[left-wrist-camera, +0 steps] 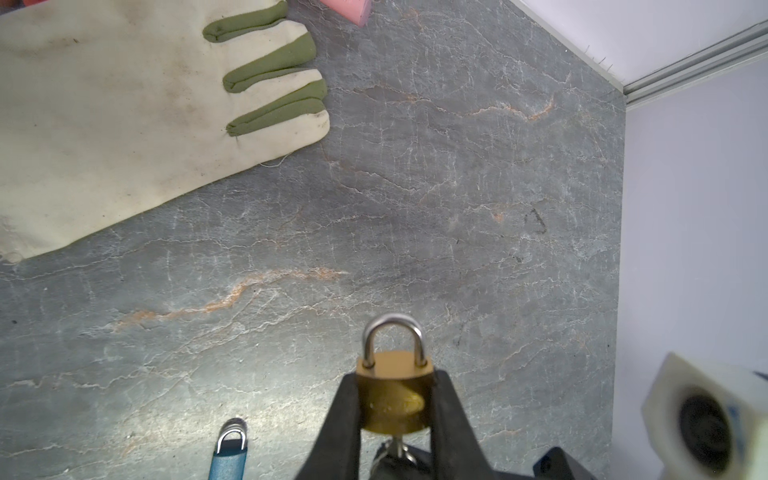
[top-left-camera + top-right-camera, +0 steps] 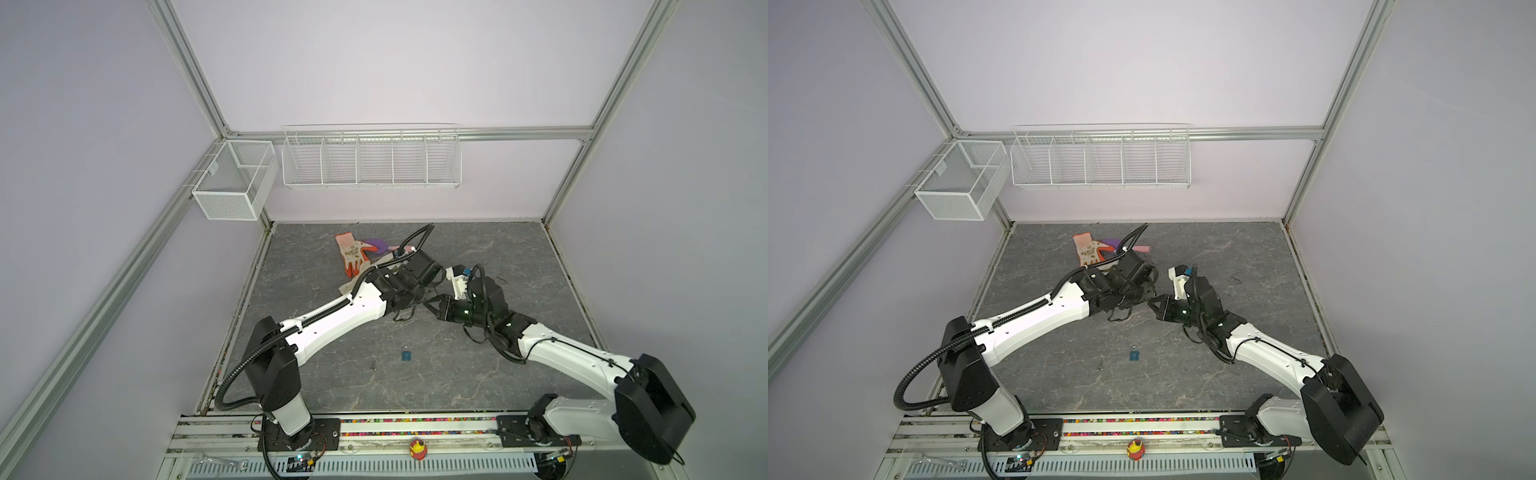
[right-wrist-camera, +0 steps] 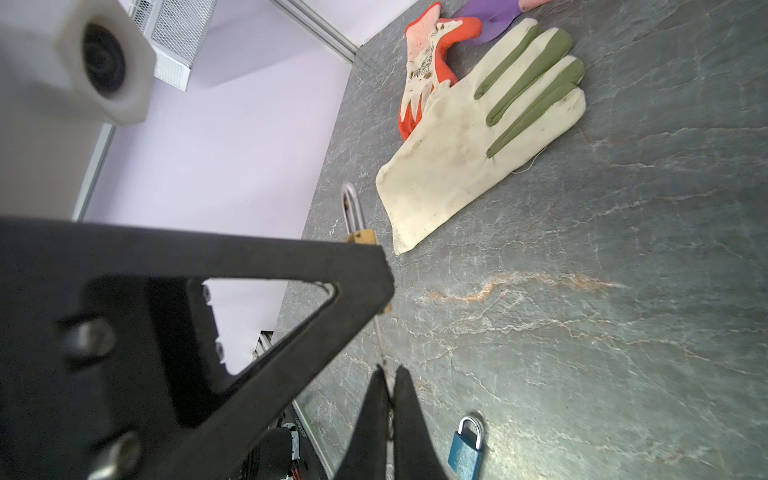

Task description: Unlock with the key

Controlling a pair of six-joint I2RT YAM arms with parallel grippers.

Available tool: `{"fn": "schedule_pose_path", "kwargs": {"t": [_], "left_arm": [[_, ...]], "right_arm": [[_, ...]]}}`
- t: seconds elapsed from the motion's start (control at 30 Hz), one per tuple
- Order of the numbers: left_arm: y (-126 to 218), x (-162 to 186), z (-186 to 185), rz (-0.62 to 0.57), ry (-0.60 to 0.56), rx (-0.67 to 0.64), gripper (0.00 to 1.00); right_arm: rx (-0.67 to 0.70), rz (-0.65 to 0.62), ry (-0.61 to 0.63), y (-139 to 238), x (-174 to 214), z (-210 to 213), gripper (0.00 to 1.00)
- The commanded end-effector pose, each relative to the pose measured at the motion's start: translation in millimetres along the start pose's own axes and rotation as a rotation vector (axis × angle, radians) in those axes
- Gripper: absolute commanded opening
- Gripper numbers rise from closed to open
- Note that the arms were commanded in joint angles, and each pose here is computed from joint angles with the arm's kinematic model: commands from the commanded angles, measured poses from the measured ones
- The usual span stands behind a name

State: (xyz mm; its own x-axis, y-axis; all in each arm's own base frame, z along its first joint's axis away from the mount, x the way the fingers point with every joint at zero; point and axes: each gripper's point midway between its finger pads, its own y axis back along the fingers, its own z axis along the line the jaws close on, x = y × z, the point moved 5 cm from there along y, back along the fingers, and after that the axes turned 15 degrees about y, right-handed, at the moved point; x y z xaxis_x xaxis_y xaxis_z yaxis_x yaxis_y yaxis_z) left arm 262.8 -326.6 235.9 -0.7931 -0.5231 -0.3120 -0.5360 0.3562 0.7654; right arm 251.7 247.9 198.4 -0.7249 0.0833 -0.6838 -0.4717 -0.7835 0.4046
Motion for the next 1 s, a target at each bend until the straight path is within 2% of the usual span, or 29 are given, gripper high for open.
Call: {"fn": "schedule_pose_path", "kwargs": {"t": [0.0, 0.2, 0.33, 0.53, 0.8, 0.97], "left_arm": [[-2.0, 10.4, 16.8, 0.036, -0.029, -0.070, 0.00], [0.0, 13.6, 21.1, 0.036, -0.052, -0.086, 0.00], [2.1, 12.5, 21.6, 0.037, -0.086, -0.106, 0.00], [2.0, 17.6, 25.6, 0.072, -0.090, -0.108, 0.00], [4.2, 23.1, 7.0, 0.135, 0.057, 0.022, 0.00], [8.3, 17.1, 6.9, 0.127, 0.135, 0.065, 0.00]], "right_arm": [[0.000, -0.131, 0.014, 0.2, -32.1, 13.0, 0.06], [0.038, -0.219, 0.024, 7.0, -46.6, 16.9, 0.06], [0.058, -0.163, 0.085, 6.7, -48.6, 22.0, 0.06], [0.054, -0.182, 0.119, 16.0, -52.7, 27.8, 0.06], [0.063, -0.266, 0.115, 13.5, -40.6, 29.7, 0.06], [0.077, -0.308, 0.117, 13.7, -35.0, 26.6, 0.06]]}}
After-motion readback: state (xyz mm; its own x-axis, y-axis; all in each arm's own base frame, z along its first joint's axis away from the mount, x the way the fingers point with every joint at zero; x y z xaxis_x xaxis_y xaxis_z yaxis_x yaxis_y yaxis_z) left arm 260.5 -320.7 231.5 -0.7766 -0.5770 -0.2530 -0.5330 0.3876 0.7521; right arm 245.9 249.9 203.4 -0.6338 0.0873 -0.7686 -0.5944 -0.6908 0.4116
